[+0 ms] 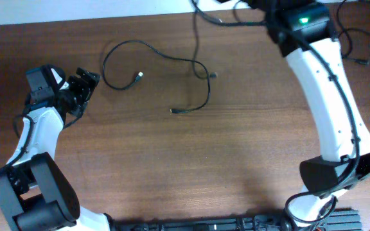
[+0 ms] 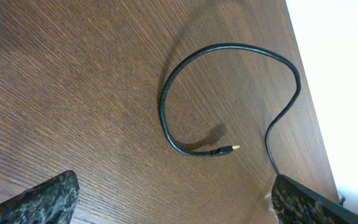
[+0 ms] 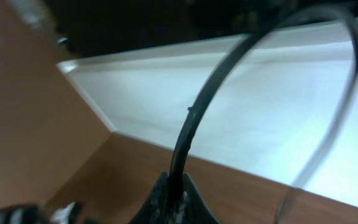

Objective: Untangle cables
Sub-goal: 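Drag the grasped cable with the right gripper to the upper right, then move the right gripper to the remaining center cable and grasp it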

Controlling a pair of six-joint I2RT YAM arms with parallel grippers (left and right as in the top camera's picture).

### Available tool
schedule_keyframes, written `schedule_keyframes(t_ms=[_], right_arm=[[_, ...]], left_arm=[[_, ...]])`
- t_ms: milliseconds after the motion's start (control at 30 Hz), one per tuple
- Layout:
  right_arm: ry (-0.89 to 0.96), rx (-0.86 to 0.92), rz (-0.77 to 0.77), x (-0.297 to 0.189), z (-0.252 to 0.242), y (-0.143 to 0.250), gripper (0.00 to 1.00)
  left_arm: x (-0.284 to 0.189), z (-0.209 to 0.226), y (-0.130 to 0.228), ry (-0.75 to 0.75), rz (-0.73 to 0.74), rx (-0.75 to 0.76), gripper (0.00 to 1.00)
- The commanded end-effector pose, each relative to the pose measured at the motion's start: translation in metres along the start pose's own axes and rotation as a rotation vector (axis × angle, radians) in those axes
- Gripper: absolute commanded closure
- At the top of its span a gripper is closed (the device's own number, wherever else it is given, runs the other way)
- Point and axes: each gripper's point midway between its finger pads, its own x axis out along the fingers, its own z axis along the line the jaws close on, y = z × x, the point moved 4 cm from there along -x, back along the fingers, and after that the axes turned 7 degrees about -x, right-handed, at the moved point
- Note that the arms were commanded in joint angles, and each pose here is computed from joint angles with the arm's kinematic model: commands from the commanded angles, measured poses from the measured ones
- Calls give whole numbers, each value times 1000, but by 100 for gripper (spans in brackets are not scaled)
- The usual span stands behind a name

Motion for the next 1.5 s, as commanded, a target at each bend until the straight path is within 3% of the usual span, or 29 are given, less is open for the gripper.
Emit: schedule_keyframes(t_ms=[0, 33, 100, 200, 300, 367, 467, 533, 700, 933, 967, 1000, 1033, 1067, 1200, 1267, 1300, 1400, 1467], right_arm=[[281, 1, -49, -46, -54, -22, 96], [521, 17, -13, -77, -94, -16, 96], [733, 28, 28, -126, -123, -14, 96], [895, 64, -32, -212, -136, -32, 96], [993, 288, -169, -285, -135, -37, 96], [1118, 306, -210, -330, -137, -37, 96], [1539, 375, -86, -387, -165, 2, 96], [1648, 457, 104, -393, -194, 42, 96], [1750, 728, 336, -407, -265, 121, 96], [1469, 1102, 661, -359, -351, 255, 96], [1460, 1132, 715, -354, -361, 277, 91], [1454, 1148, 745, -351, -365, 289, 34], [1451, 1151, 744, -351, -367, 291, 6], [1450, 1148, 733, -351, -368, 289, 1], [1436, 1161, 770, -364, -323, 254, 1], [1393, 1221, 932, -363, -291, 262, 1], [1250, 1170, 1064, -343, -279, 278, 5], [1188, 1119, 1246, -320, -262, 308, 6], [1221, 1010, 1161, -311, -230, 269, 2]], left_arm=[[1, 0, 1, 4, 7, 18, 1], [1, 0, 1, 4, 7, 18, 1], [1, 0, 1, 4, 7, 18, 1], [1, 0, 1, 4, 7, 19, 1], [1, 0, 1, 4, 7, 18, 1], [1, 0, 1, 4, 7, 19, 1], [1, 0, 1, 4, 7, 18, 1], [1, 0, 1, 4, 7, 18, 1], [1, 0, 1, 4, 7, 18, 1], [1, 0, 1, 4, 7, 18, 1], [1, 0, 1, 4, 7, 18, 1], [1, 0, 1, 4, 7, 19, 1], [1, 0, 1, 4, 7, 18, 1], [1, 0, 1, 4, 7, 19, 1], [1, 0, 1, 4, 7, 18, 1], [1, 0, 1, 4, 7, 19, 1], [1, 0, 1, 4, 7, 18, 1], [1, 0, 1, 4, 7, 18, 1], [1, 0, 1, 4, 7, 18, 1]])
